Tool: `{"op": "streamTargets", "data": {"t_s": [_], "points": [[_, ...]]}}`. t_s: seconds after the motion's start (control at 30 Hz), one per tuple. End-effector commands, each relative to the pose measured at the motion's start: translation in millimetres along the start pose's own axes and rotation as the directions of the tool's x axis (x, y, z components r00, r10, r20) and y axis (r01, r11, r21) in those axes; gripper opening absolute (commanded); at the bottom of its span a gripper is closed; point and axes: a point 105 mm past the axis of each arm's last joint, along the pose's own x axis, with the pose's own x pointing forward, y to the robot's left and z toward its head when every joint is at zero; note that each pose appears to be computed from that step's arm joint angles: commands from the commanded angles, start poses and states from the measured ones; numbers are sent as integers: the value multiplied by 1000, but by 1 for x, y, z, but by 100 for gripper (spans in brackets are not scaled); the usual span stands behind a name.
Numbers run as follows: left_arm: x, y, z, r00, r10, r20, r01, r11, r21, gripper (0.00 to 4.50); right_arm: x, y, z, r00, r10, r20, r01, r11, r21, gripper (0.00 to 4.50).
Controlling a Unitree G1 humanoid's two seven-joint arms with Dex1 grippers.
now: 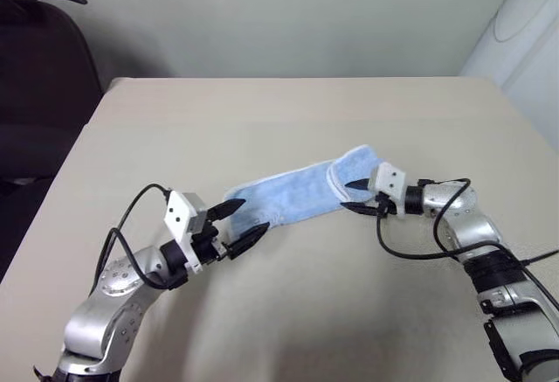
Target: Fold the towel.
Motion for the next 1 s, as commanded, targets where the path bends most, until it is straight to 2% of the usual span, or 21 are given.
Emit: {"op": "streamTargets", "data": {"t_s": [0.03, 0.1, 0.2, 0.4, 0.43, 0.6, 0.7, 0.87, 1.0], "points": [[-6, -2, 7, 999, 34, 39, -33, 999, -24, 404, -28, 1, 29, 989, 8, 146, -22, 995, 98, 288], [-11, 4, 8, 995, 80, 62, -75, 993, -88, 404, -38, -4, 38, 975, -29, 218, -14, 981, 191, 288], [-15, 13, 8, 983, 165, 84, -146, 969, -201, 404, -37, -22, 34, 969, -134, 206, 70, 955, 289, 223], [-15, 7, 10, 961, 235, 147, -147, 882, -448, 404, -5, -31, -22, 979, -203, 15, 187, 928, 323, 15], [-15, 5, 8, 960, 243, 138, -149, 863, -483, 404, 0, -30, -31, 979, -203, -6, 194, 927, 320, 3], [-20, -3, -14, 953, 302, 28, -228, 772, -593, 404, 11, -30, -44, 977, -212, 0, 200, 923, 328, 3], [-27, -14, -25, 949, 315, -27, -254, 710, -657, 447, 14, -33, -39, 973, -227, 41, 201, 920, 335, 0], [-31, -22, -37, 934, 341, -107, -299, 581, -757, 447, 20, -34, -33, 968, -237, 78, 198, 921, 336, 0], [-20, -22, -45, 926, 339, -168, -321, 466, -825, 447, 25, -33, -30, 965, -243, 95, 197, 918, 343, 0]]}}
